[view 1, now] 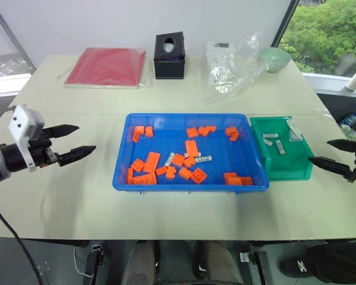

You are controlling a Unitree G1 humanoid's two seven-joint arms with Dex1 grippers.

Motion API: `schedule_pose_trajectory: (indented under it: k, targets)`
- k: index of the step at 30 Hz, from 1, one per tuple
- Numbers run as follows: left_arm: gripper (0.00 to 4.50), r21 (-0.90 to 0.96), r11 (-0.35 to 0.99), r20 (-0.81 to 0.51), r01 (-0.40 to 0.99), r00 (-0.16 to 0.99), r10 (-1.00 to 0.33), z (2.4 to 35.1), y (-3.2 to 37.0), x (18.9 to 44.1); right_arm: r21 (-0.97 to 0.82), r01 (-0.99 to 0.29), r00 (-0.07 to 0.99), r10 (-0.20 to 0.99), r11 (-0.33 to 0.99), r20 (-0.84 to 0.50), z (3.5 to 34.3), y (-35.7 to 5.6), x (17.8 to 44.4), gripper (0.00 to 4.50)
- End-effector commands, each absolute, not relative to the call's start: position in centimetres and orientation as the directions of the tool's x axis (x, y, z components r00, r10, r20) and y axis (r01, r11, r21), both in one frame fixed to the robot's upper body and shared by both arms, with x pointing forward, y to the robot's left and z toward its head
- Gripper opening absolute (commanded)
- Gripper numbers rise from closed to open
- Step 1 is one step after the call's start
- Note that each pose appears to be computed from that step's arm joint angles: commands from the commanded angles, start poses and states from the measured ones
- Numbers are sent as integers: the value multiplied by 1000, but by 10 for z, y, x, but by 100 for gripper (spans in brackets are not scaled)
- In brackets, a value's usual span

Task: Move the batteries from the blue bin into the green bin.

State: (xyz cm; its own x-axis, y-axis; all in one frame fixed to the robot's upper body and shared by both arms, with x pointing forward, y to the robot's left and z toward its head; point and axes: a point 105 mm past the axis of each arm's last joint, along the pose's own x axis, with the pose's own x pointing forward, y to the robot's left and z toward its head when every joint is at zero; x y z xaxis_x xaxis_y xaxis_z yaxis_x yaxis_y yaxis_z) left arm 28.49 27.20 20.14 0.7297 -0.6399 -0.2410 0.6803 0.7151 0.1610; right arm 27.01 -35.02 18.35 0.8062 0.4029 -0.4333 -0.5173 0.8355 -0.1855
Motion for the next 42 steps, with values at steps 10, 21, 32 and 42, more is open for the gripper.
schedule_pose_trajectory:
  k: [10,21,32,42]
  targets:
    - [450,225,721,-210,655,755,-621,215,271,288,-222,-512,822,398,830,-407,195,-351,272,446]
    - [450,207,684,-213,700,714,-666,214,260,284,-274,-492,840,369,826,-397,205,-350,284,446]
    - [450,184,502,-226,845,534,-815,219,205,268,-405,-695,715,632,594,-301,241,-231,317,446]
    - [450,168,411,-268,896,443,-856,212,187,260,-339,-865,483,797,369,-364,209,-91,341,446]
